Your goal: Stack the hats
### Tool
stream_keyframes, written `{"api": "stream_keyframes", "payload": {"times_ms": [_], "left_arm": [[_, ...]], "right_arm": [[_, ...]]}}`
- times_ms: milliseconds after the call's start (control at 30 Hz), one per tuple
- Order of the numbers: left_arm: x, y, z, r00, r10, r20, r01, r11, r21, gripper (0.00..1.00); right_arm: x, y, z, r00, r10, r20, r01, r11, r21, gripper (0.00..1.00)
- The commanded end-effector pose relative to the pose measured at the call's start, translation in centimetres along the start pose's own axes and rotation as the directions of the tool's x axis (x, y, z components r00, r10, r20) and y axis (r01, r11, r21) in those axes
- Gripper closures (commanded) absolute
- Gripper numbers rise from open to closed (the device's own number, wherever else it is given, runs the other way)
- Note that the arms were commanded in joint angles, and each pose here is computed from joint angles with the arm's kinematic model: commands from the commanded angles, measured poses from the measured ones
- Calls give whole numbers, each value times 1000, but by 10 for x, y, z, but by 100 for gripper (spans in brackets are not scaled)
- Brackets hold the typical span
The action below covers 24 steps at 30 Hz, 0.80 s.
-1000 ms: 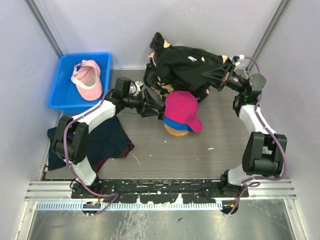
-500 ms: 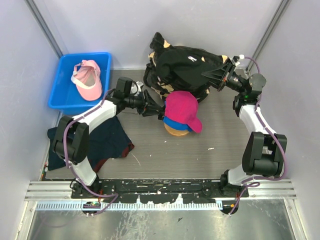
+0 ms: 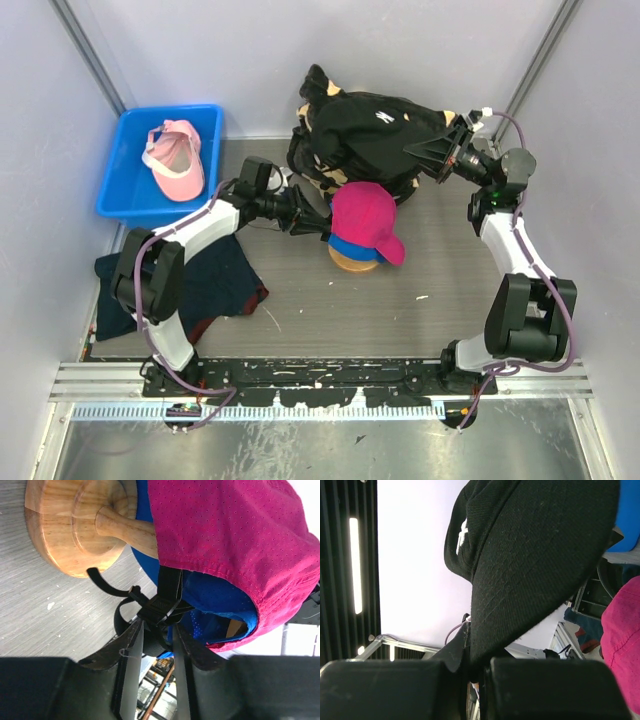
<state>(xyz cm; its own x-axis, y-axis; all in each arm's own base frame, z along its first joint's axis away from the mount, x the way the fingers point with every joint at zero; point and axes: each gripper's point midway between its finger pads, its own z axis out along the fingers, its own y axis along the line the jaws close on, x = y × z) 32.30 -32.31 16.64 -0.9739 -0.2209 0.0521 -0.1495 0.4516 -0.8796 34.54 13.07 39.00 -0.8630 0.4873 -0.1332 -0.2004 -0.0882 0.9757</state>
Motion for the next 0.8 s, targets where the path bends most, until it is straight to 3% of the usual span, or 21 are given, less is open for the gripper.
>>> {"api": "stream_keyframes", "payload": {"times_ms": [0,100,200,467,767], "left_arm": [[-4,-6,0,1000,25,11,-25,1000,3,70],[-3,-1,1,1000,25,13,-25,1000,-6,84],[-2,6,2,999,34,6,-33,999,-20,93],[4,47,11,998,56,-37,-60,992,-108,97],[1,66,17,996,64,-56,-73,984,-163,97]], "right_arm": [[12,21,-3,994,-113,3,113,993,-34,99],[13,20,-3,994,-109,1,109,994,-30,99],[17,15,-3,994,-106,-6,106,994,-12,99],[31,-10,-5,996,-83,-33,86,993,79,99],[49,-46,-13,995,-77,-63,89,971,221,99]]}}
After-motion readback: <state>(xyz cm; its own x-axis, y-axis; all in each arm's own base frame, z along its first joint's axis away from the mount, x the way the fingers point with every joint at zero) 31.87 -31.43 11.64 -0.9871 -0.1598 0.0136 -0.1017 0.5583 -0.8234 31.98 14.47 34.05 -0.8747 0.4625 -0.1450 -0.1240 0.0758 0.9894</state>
